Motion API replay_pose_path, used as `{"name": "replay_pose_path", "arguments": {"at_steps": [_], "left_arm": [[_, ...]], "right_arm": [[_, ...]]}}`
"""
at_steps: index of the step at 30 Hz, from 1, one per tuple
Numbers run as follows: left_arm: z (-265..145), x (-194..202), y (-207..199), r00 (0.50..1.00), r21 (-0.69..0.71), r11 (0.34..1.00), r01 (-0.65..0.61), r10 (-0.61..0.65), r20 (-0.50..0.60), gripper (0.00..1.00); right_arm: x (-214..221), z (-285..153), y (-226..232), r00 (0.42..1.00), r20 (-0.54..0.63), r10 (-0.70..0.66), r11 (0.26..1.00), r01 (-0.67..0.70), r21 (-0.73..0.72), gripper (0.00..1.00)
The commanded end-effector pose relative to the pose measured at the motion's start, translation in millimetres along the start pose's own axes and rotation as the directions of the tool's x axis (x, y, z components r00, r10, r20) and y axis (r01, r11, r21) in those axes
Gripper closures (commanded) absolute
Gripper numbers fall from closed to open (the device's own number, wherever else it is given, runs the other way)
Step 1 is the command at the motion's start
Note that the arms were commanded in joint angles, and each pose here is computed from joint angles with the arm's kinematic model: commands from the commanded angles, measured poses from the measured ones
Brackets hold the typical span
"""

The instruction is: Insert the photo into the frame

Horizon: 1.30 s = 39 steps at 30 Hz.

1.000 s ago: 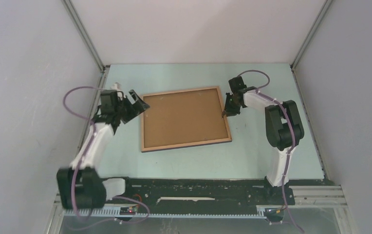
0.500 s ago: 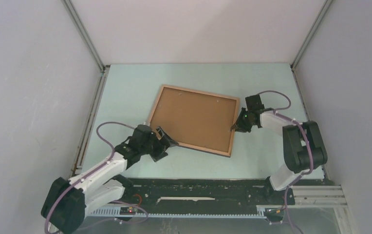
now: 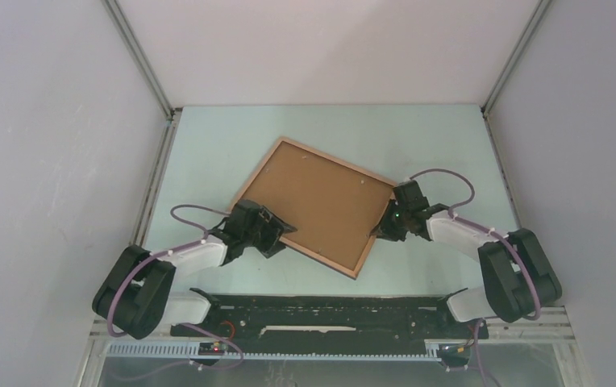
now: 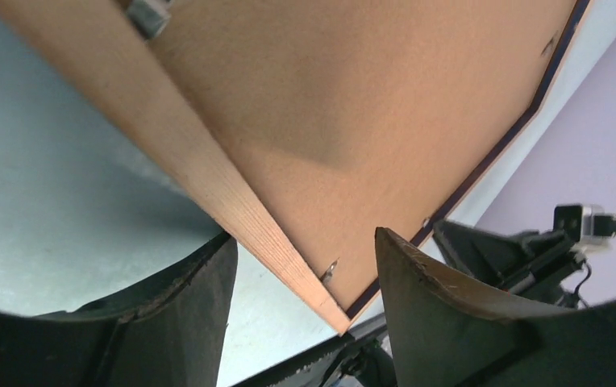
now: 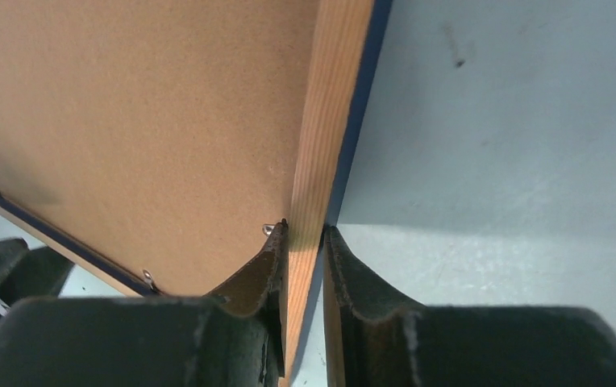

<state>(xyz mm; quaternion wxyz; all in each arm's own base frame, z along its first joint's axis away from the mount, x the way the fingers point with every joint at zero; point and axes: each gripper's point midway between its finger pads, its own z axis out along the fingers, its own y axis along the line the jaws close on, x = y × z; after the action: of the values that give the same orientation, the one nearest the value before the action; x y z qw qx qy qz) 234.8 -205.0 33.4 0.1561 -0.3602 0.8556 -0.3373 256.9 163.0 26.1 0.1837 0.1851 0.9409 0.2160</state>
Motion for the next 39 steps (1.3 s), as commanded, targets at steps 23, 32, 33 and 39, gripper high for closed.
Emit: {"name": "replay_pose_path", "arguments": {"at_steps": [23,32,33,39], "left_arm": [[-46,-103,-4,0.955,-0.108,0.95,-0.294,0.296,-0.002,0.25],[-30,-103,-9,0.982,-0.037,0.981,-0.188,0.189,0.026,0.19],[-27,-105,-10,0.981,-0.049,0.98,-0.193,0.193,0.011,0.19],[-6,-125,-8,0.963,-0.171,0.949,-0.267,0.254,-0.095,0.18]], "right_arm": [[-104,-58,78,0.898,0.245,-0.365,0.929,0.367,0.041,0.18],[-188,12,93,0.915,0.065,-0.397,0.908,0.382,0.172,0.17],[-190,18,89,0.912,0.061,-0.406,0.899,0.387,0.206,0.17],[-170,51,73,0.911,-0.002,-0.412,0.878,0.398,0.266,0.15]]}}
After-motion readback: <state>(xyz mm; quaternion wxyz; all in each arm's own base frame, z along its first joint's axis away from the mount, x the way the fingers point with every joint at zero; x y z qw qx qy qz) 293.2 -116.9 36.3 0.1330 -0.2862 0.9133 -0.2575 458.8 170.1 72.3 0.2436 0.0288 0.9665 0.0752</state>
